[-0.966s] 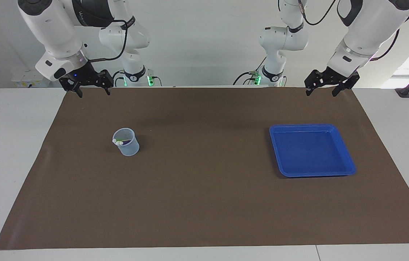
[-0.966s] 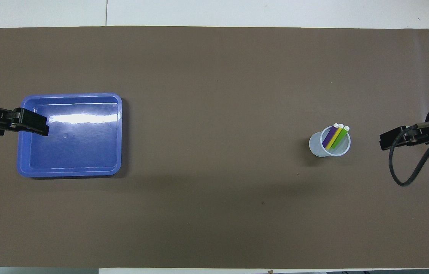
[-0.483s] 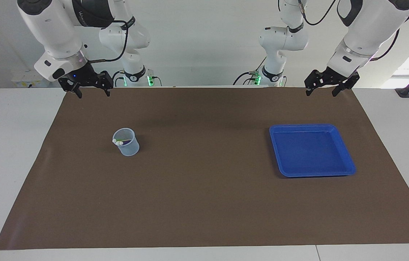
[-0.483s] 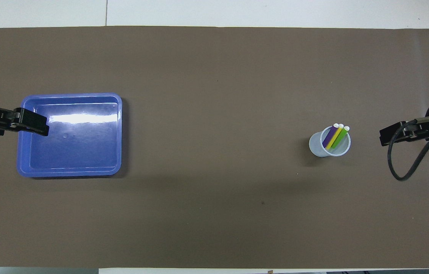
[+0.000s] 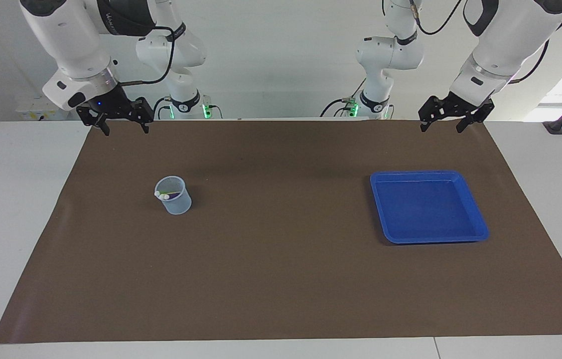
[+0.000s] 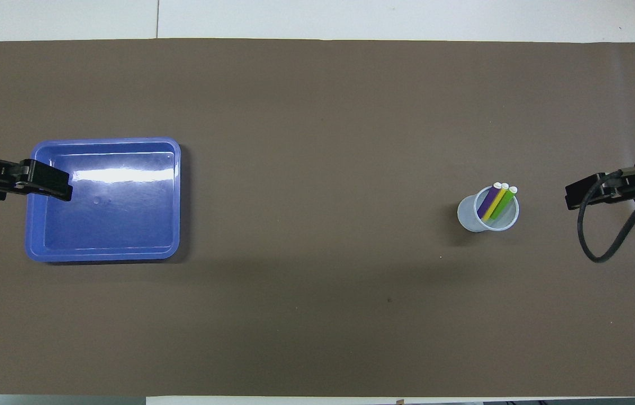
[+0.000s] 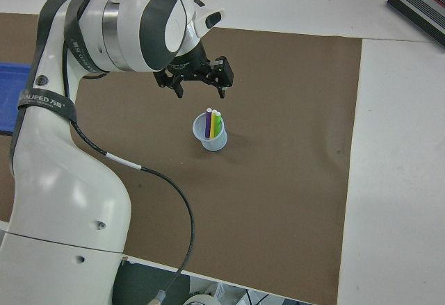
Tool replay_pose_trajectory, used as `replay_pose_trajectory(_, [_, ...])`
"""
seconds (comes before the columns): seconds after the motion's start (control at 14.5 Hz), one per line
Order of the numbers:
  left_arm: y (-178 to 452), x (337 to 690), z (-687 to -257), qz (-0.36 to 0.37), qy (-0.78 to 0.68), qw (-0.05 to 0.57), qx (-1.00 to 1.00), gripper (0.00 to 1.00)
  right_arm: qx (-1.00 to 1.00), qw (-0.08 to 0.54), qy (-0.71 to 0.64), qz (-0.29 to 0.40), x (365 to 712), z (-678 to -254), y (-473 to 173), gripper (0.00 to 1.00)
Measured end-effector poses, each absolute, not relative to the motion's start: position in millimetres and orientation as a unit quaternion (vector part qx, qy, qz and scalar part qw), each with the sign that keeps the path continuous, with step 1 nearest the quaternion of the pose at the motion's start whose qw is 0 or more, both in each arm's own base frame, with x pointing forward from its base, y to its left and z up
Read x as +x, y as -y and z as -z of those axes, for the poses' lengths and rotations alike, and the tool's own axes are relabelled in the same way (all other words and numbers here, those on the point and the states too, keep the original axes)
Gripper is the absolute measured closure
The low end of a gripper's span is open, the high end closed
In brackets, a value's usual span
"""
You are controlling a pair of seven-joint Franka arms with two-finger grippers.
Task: Transfer and insert pens with both arms
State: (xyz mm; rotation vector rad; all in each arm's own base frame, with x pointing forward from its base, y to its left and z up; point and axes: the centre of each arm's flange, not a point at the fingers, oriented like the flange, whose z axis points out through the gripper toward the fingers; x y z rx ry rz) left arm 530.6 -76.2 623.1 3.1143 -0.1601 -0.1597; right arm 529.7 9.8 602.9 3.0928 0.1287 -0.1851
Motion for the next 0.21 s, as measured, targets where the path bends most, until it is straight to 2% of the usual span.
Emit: replay_pose_trajectory(0.21, [76.3, 530.6, -623.1, 0.051, 0.051, 0.01, 0.997, 0.0, 0.997, 0.02, -0.041, 0.06, 531.2, -602.2, -9.5, 0.0])
